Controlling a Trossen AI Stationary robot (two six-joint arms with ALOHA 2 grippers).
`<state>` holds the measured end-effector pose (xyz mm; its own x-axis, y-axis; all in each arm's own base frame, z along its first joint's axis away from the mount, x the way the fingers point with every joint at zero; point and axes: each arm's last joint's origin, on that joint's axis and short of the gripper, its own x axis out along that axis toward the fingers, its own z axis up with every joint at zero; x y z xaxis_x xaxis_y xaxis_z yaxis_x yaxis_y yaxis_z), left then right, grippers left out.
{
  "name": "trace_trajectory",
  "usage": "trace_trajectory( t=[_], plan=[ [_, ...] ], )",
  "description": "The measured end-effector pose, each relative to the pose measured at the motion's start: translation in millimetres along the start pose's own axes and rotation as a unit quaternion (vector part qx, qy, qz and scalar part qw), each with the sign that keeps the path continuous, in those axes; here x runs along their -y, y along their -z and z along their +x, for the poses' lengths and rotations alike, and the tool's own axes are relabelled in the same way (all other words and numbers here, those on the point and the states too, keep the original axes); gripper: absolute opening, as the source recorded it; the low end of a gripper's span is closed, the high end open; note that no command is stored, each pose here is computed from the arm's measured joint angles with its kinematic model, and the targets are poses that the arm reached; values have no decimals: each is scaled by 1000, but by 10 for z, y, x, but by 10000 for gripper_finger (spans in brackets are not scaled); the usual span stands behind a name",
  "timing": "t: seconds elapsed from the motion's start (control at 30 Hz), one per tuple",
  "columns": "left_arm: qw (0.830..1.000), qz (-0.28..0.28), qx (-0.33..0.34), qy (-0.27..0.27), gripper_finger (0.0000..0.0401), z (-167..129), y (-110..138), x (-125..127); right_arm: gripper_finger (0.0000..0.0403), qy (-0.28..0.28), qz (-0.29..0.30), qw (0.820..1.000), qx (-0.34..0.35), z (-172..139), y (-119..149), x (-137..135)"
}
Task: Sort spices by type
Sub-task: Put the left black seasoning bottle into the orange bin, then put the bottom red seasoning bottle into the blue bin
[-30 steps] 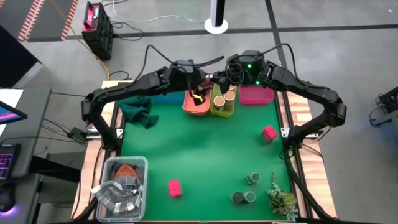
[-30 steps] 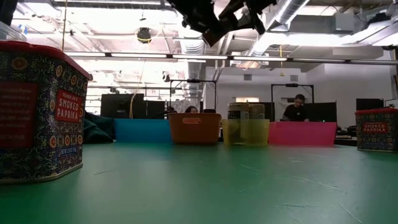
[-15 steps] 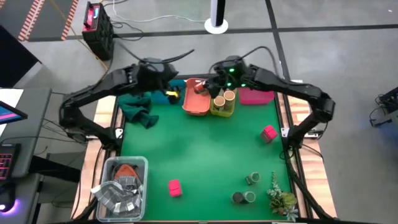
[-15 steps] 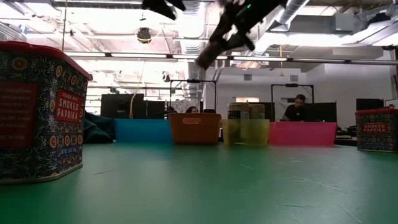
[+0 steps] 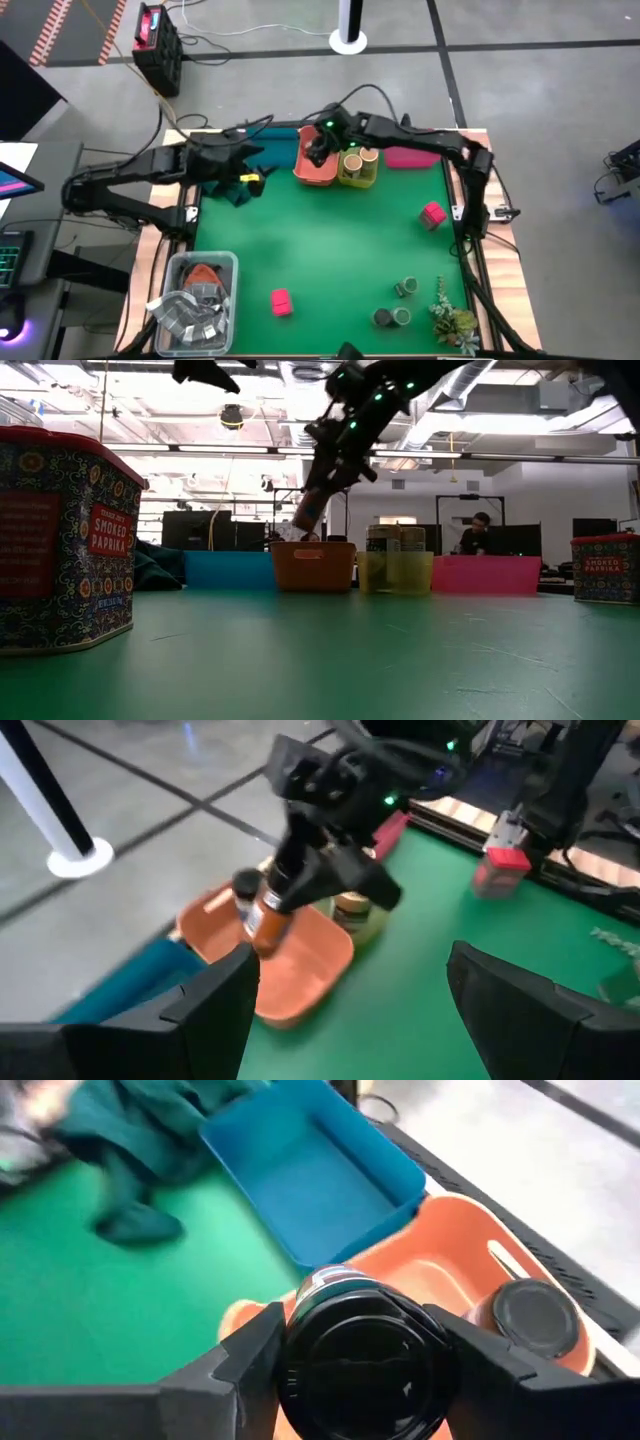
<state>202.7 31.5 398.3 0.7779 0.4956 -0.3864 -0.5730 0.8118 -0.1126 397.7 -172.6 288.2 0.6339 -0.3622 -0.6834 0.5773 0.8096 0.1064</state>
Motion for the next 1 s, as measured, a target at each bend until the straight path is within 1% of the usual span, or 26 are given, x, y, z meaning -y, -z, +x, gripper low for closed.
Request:
trace_trajectory(
  t=[0.1,0.2,0.37,0.43,0.5,0.67,0.87,0.93,1.0],
  plan=[
    [1000,-20,-10,8,308,-17,92,23,235,27,-25,999,-18,156,-5,-44],
    [999,-32,-18,16,308,-32,132,58,235,40,-43,998,-34,282,-13,-51],
    [999,-35,-16,25,308,-61,149,115,237,57,-52,992,-103,508,114,-4],
    [999,-35,-14,21,308,-68,152,123,242,60,-54,990,-118,566,162,3],
    [999,-35,-13,19,308,-71,154,128,250,64,-55,987,-136,585,201,29],
    [999,-32,-12,18,308,-71,153,127,275,62,-55,985,-153,605,237,49],
    [999,-30,-10,13,308,-70,152,125,324,57,-51,985,-155,598,228,69],
    [999,-32,-11,15,308,-70,152,126,341,55,-54,985,-156,549,214,69],
    [999,-36,-17,31,308,-82,145,132,355,51,-61,986,-144,448,157,64]
  ],
)
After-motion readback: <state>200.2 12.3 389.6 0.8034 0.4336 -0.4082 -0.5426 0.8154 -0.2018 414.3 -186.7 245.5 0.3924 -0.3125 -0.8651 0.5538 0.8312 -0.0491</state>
